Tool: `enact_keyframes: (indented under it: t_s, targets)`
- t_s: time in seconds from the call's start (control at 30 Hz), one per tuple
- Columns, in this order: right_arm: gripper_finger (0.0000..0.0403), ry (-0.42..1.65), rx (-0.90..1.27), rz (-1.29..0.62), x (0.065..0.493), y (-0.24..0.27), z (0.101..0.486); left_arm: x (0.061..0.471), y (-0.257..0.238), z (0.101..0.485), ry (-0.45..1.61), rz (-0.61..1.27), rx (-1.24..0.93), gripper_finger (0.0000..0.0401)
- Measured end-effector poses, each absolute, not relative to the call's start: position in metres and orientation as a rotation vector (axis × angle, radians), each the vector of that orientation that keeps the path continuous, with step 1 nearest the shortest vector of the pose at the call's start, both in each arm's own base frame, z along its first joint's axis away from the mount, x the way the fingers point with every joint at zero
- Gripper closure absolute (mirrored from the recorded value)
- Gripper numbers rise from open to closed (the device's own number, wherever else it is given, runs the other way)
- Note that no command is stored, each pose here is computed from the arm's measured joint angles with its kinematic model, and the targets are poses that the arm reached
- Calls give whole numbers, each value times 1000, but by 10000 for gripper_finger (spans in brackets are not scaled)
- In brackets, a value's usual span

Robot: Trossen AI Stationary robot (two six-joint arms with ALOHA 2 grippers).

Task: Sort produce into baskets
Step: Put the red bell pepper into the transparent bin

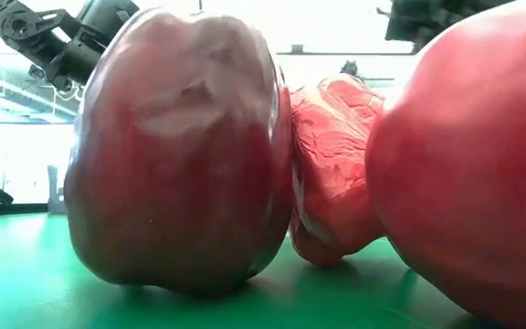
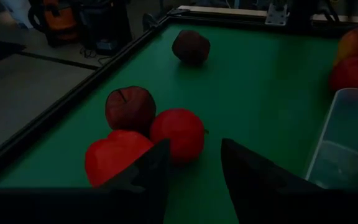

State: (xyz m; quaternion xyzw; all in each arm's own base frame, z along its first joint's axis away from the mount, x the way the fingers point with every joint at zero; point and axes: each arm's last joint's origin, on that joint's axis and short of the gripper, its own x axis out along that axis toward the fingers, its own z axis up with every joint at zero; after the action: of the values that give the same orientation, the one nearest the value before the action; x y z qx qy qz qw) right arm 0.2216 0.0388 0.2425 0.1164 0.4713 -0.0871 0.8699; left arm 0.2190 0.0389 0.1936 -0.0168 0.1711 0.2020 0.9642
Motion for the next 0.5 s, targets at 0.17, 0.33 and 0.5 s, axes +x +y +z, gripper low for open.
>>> enact_keyframes:
  t_s: [0.17, 0.33, 0.5]
  targets:
    - [239, 1175, 322, -252, 196, 44, 239, 219, 39, 194, 348, 405, -14, 253]
    - [239, 1125, 290, -227, 203, 58, 236, 220, 39, 197, 318, 401, 20, 254]
    - [239, 968, 290, -15, 229, 83, 235, 221, 39, 199, 298, 388, 39, 254]
